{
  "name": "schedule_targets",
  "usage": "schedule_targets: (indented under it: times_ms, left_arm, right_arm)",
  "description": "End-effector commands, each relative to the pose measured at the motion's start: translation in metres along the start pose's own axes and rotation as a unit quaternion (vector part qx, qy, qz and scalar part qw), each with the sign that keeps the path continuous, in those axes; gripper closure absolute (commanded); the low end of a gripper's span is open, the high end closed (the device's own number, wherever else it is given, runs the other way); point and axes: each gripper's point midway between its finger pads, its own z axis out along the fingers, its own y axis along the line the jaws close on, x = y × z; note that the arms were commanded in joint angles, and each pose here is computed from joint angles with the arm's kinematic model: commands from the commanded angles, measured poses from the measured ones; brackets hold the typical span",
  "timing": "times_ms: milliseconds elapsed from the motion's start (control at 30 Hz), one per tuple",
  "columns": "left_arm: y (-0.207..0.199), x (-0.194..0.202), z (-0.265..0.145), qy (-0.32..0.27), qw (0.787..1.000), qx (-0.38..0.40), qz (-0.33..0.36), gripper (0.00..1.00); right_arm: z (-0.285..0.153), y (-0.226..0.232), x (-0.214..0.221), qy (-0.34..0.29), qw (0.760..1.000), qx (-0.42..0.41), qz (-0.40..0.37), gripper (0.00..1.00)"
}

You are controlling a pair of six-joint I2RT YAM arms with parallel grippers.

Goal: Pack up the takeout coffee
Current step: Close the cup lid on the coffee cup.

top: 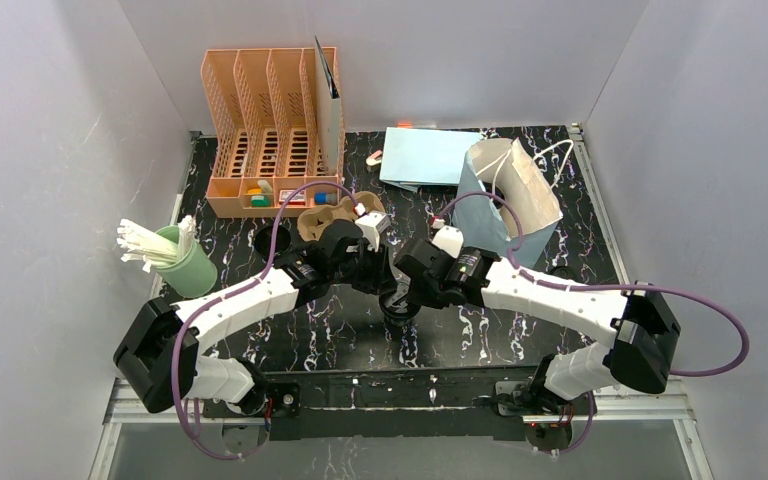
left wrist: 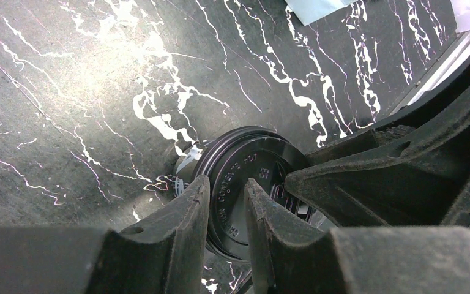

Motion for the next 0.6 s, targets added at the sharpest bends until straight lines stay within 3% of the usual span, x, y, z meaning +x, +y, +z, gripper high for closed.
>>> schedule_targets:
  times_ms: [0, 567]
  left_arm:
    - [-0.002, 0.006, 0.001, 0.009, 1.000, 0.012, 0.003, 0.74]
    - [0.013, 0.044, 0.001, 0.018, 0.999, 0.012, -0.026, 0.75]
  right_arm:
    - [0.008, -0.004, 0.003, 0.001, 1.000, 0.006, 0.004, 0.65]
    - [0.025, -0.014, 0.019, 0.026, 0.999, 0.034, -0.020, 0.66]
